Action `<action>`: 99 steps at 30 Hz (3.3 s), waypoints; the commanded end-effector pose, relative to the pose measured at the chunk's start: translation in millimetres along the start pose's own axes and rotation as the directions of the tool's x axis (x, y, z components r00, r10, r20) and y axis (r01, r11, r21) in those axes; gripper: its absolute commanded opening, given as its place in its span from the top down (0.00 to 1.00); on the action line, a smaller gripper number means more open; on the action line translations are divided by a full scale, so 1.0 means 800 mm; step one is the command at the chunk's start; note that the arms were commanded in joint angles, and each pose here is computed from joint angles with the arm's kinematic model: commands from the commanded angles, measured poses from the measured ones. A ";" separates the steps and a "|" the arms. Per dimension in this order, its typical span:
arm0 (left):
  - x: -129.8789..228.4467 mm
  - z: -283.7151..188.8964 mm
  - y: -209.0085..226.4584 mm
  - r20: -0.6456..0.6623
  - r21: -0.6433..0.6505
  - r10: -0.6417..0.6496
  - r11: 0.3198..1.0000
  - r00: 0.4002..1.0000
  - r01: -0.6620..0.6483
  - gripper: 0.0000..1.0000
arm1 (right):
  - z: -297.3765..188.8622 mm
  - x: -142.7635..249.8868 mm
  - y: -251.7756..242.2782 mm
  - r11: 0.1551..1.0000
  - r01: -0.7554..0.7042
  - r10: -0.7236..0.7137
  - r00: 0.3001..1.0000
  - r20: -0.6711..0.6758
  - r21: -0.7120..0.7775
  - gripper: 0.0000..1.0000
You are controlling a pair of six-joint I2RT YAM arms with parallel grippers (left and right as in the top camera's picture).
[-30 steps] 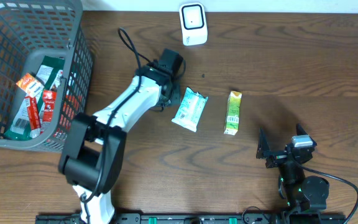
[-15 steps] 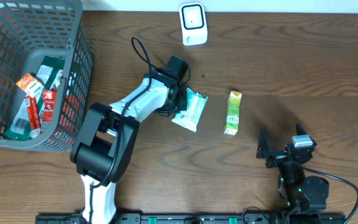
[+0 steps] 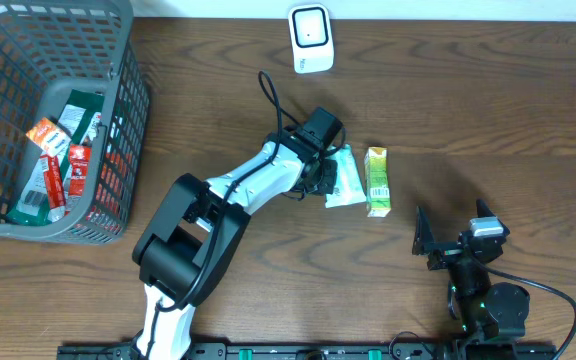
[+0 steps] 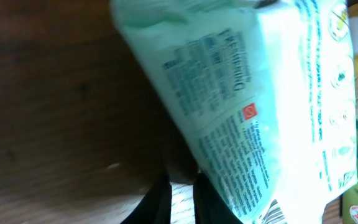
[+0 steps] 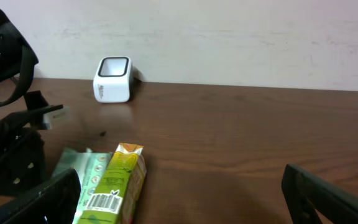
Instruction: Scan the item barcode
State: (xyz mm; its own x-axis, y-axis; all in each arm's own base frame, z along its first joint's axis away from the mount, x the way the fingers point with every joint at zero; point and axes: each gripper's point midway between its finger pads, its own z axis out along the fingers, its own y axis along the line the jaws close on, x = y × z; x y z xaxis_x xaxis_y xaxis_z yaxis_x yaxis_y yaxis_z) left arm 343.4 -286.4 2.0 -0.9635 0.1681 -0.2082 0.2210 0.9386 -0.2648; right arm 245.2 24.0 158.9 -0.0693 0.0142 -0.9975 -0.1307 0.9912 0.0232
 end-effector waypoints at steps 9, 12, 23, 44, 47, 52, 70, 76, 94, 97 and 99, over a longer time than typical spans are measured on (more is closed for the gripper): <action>0.003 0.015 0.005 0.007 -0.038 0.023 0.999 1.000 -0.023 0.83 | 0.000 0.000 -0.004 1.000 -0.014 0.014 1.000 0.001 0.013 0.01; 0.008 0.016 -0.004 0.003 -0.035 0.041 0.999 0.999 -0.041 0.83 | 0.000 0.000 -0.004 1.000 -0.014 0.014 1.000 0.000 0.013 0.01; 0.018 0.020 -0.032 0.008 -0.015 0.071 0.997 0.997 -0.071 0.83 | 0.000 0.000 -0.004 1.000 -0.014 0.014 1.000 0.001 0.013 0.01; -0.005 0.020 -0.066 0.109 0.049 0.088 0.994 0.990 -0.094 0.83 | 0.000 0.000 -0.004 1.000 -0.014 0.014 1.000 0.000 0.013 0.01; -0.003 0.020 -0.071 0.112 0.055 0.089 0.994 0.990 -0.095 0.83 | 0.000 0.000 -0.004 1.000 -0.014 0.014 1.000 0.001 0.013 0.01; -0.003 0.020 -0.077 0.121 0.061 0.098 0.992 0.988 -0.106 0.83 | 0.000 0.000 -0.004 1.000 -0.014 0.014 1.000 0.001 0.013 0.01; -0.103 -0.248 -0.006 0.435 -0.064 0.038 0.998 0.899 -0.011 0.40 | 0.000 0.000 -0.004 1.000 -0.014 0.014 1.000 0.000 0.013 0.01; -0.101 -0.445 0.154 0.664 -0.095 -0.129 0.962 0.737 0.255 0.34 | 0.000 0.000 -0.004 1.000 -0.014 0.014 1.000 0.000 0.013 0.01; 0.071 -0.464 0.536 0.609 -0.246 -0.559 0.541 0.562 0.804 0.12 | 0.000 0.000 -0.004 1.000 -0.014 0.014 1.000 0.000 0.013 0.01; 0.067 -0.406 0.540 0.478 -0.218 -0.607 0.619 0.636 0.754 0.08 | 0.000 0.000 -0.004 1.000 -0.014 0.014 1.000 0.000 0.013 0.01; 0.067 -0.377 0.540 0.409 -0.189 -0.636 0.643 0.655 0.742 0.07 | 0.000 0.000 -0.004 1.000 -0.014 0.014 1.000 0.000 0.013 0.01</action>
State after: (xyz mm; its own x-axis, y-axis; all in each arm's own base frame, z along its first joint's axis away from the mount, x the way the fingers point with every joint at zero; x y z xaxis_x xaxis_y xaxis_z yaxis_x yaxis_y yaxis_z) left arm 333.2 236.2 191.8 -0.6102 -0.6529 -0.4488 -0.6957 0.7126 -0.0907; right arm 245.2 24.0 158.9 -0.0693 0.0146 -0.9975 -0.1306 0.9911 0.0235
